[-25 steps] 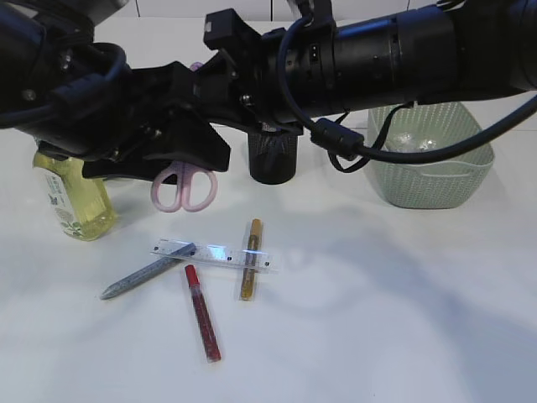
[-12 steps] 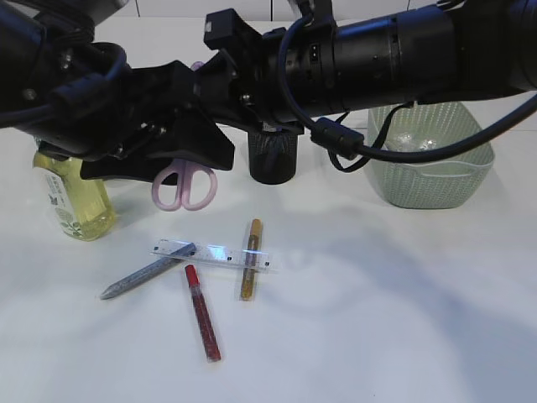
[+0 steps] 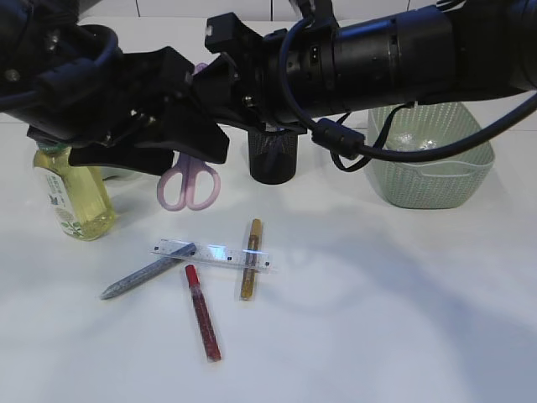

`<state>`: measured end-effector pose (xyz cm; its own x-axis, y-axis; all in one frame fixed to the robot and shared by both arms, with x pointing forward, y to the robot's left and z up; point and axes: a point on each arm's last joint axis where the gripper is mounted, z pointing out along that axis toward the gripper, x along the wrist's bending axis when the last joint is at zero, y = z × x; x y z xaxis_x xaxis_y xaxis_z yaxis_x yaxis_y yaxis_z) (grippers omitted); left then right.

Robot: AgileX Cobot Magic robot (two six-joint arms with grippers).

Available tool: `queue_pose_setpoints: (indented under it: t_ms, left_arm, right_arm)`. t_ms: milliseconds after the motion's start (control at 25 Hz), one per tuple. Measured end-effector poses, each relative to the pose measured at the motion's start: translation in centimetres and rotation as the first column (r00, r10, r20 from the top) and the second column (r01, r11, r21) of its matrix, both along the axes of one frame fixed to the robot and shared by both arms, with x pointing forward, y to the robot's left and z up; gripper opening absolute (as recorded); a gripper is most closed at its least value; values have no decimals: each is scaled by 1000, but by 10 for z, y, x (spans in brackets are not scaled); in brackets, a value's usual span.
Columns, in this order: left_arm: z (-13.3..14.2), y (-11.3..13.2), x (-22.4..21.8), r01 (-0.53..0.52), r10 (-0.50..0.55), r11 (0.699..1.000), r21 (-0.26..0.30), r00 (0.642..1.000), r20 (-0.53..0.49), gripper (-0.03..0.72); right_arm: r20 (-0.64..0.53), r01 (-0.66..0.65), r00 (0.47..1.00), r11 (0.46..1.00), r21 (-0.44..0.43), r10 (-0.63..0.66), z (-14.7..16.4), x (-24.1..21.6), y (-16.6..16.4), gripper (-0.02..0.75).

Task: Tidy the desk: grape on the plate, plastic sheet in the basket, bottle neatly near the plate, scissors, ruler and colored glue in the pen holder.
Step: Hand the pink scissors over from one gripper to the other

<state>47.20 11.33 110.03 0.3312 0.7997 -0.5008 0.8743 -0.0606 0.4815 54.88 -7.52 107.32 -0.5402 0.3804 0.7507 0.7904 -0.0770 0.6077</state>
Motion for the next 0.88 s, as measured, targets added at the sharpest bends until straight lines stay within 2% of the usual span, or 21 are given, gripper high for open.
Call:
queue_pose_setpoints:
  t_ms: [280, 480, 720, 880]
  left_arm:
    - [9, 1, -1, 27, -27, 999, 28, 1000, 9, 496]
    - [12, 3, -3, 52, -52, 996, 70, 999, 2, 495]
    - [15, 11, -7, 97, -95, 979, 178, 995, -22, 495]
    - [19, 17, -12, 118, -118, 968, 223, 993, -14, 495]
  right_arm:
    - [-14, 38, 999, 999, 2, -38, 0, 7, -11, 84]
    - [-45, 68, 997, 998, 10, -67, 0, 11, -16, 84]
    - [-120, 123, 986, 992, 32, -118, 0, 18, -26, 84]
    - [-179, 157, 973, 986, 47, -147, 0, 21, -32, 84]
